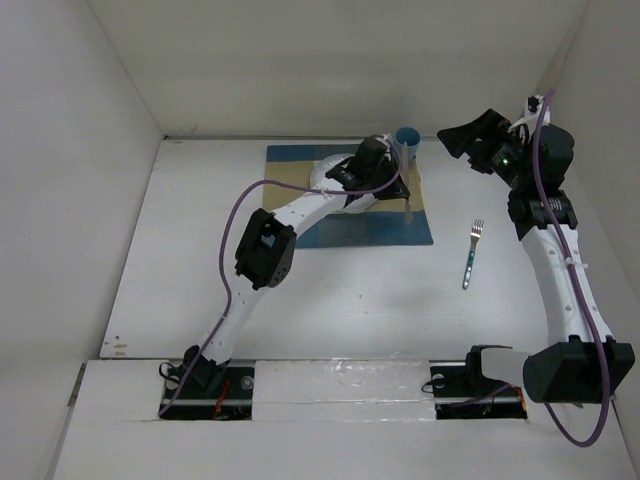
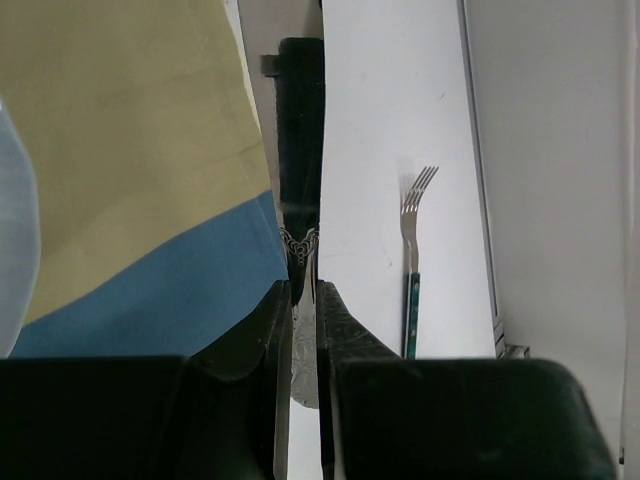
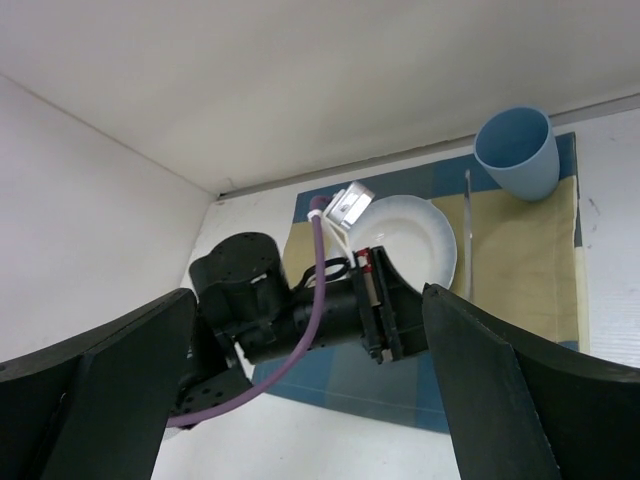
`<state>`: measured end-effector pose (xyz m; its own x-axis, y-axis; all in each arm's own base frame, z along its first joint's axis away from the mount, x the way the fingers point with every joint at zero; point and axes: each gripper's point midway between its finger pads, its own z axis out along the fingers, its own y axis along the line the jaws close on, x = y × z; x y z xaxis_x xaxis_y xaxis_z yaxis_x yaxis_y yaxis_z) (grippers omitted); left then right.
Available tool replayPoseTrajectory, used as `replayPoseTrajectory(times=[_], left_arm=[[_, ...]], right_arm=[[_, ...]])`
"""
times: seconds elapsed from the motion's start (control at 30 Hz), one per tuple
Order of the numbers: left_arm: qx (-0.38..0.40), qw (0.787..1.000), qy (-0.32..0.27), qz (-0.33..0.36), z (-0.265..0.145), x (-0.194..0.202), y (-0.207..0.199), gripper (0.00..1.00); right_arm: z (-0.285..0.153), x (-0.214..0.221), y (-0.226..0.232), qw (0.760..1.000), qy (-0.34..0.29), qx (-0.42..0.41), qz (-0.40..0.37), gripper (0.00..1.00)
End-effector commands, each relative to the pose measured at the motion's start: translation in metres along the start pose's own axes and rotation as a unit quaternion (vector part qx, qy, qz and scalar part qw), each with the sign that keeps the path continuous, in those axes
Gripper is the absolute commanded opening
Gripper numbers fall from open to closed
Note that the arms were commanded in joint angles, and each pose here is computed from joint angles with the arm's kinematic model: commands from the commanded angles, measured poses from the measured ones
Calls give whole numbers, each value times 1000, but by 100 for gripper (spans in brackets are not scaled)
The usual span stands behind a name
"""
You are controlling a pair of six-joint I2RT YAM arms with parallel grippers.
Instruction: Set the dinner table for one person
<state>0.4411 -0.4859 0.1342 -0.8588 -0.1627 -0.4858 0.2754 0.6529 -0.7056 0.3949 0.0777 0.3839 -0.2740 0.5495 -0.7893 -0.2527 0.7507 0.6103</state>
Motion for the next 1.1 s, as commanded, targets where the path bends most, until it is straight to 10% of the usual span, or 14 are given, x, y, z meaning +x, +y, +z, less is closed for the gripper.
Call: replayPoseTrajectory(times=[0.0, 1.07], left_arm=[[58, 998, -34, -6, 3, -27, -34, 0], [77, 994, -27, -71, 65, -5, 2, 0]], right_arm=[[-11, -27, 21, 999, -36, -18, -15, 100], [-24, -25, 26, 999, -36, -25, -18, 100]])
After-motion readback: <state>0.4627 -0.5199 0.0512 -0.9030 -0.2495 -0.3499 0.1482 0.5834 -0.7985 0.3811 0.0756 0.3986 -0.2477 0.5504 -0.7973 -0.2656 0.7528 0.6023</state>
